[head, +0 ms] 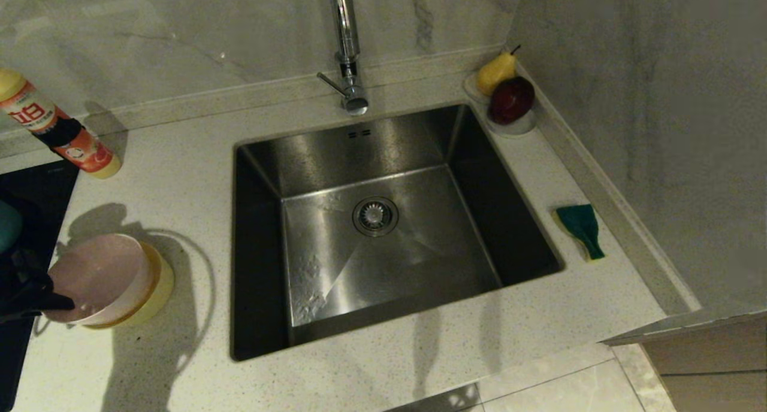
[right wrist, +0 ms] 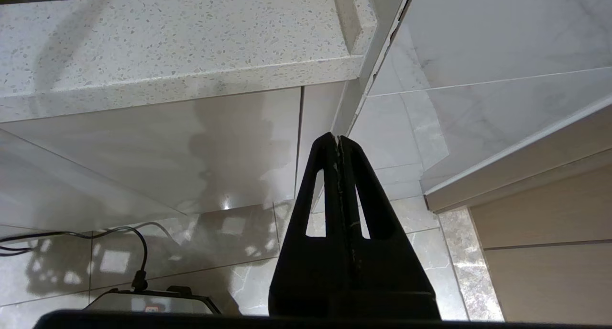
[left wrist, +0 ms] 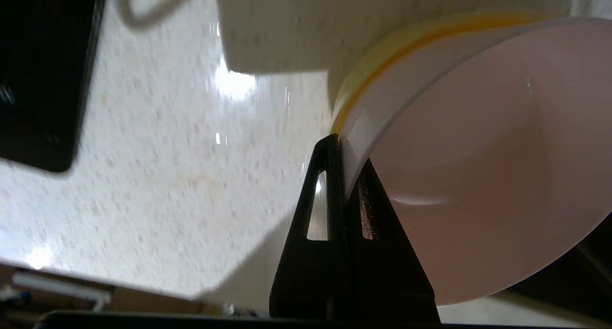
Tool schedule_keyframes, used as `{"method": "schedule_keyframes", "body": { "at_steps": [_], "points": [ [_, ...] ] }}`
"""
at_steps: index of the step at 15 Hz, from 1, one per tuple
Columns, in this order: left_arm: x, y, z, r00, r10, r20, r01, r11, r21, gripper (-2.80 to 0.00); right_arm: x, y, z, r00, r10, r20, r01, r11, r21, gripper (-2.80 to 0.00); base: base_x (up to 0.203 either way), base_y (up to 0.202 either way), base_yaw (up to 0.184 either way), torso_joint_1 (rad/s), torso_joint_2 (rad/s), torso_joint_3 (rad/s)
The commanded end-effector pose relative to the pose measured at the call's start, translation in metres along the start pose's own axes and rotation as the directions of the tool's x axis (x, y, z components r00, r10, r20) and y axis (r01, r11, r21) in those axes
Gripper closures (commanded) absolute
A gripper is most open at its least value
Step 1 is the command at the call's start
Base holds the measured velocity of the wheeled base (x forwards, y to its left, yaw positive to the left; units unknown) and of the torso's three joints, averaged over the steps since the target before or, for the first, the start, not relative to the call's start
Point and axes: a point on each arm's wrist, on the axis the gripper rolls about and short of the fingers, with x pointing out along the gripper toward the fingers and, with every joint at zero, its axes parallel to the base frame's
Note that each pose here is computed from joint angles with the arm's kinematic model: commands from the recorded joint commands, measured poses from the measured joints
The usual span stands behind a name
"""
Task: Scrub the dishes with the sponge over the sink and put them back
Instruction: Place the bowl on the bowl
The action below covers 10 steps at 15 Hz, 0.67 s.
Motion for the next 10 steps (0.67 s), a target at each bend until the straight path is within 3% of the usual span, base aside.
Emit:
{"method": "schedule_keyframes", "body": {
  "at_steps": [1,2,3,8,10],
  "points": [
    [0.005,0.001,0.004,1.0,0.014,0.017,-0.014,1.0,0.003,0.0,0.0,0.0,0.0,1.0,0.001,-0.001,-0.001,1.0,-0.001,0.0,0.0,0.0,0.0,0.0,0.0,0.0],
    [0.005,0.001,0.004,0.999,0.023,0.025,-0.023,1.0,0.005,0.0,0.0,0.0,0.0,1.0,0.0,-0.001,0.0,1.0,-0.001,0.0,0.0,0.0,0.0,0.0,0.0,0.0],
    [0.005,0.001,0.004,0.999,0.023,0.025,-0.023,1.0,0.005,-2.8,0.0,0.0,0.0,1.0,0.001,-0.001,-0.001,1.0,-0.001,0.0,0.0,0.0,0.0,0.0,0.0,0.0],
    [-0.007,-0.004,0.003,0.998,-0.035,0.045,0.035,0.999,-0.002,-2.8,0.0,0.0,0.0,1.0,0.001,-0.001,-0.001,1.0,-0.001,0.0,0.0,0.0,0.0,0.0,0.0,0.0],
    [-0.023,-0.012,0.008,0.992,-0.062,0.107,0.065,0.998,-0.024,-2.8,0.0,0.0,0.0,1.0,0.001,-0.001,-0.001,1.0,-0.001,0.0,0.0,0.0,0.0,0.0,0.0,0.0]
  ]
}}
